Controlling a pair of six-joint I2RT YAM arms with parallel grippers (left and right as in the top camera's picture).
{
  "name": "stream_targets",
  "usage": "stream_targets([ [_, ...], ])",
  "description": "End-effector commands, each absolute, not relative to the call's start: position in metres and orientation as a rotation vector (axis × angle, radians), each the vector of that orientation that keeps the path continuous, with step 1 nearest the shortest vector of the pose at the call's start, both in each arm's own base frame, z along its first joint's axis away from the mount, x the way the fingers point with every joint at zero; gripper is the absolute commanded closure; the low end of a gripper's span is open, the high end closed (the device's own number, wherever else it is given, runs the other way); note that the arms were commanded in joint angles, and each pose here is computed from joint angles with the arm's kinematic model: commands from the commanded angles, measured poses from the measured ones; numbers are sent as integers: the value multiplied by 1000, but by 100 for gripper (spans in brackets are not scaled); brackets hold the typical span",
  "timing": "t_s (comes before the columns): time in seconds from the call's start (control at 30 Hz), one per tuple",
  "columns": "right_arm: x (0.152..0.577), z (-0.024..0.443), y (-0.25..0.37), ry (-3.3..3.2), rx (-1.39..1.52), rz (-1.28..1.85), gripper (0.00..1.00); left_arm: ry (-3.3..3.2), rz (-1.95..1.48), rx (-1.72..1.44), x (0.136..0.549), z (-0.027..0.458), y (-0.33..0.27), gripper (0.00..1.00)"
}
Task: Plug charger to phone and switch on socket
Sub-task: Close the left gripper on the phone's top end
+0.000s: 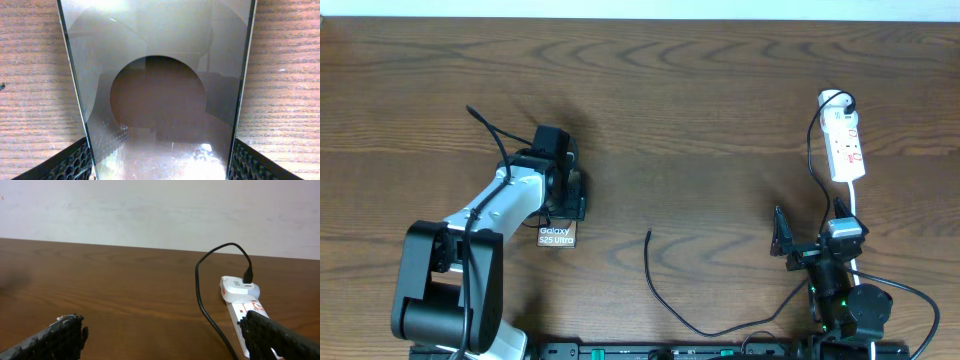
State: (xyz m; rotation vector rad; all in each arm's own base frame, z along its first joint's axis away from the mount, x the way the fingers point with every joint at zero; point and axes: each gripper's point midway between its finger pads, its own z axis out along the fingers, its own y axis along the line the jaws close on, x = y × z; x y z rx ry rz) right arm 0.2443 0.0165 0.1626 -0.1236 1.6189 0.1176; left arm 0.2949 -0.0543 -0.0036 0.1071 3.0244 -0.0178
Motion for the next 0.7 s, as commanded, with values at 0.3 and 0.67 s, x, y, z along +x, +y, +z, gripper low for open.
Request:
stream_targets([
  [0.3, 244, 162, 17, 1619, -133, 113, 1, 3000, -9, 127, 304, 11, -55, 93],
  [0.67, 244, 162, 17, 1619, -133, 113, 1, 2939, -23, 123, 312, 35, -57, 93],
])
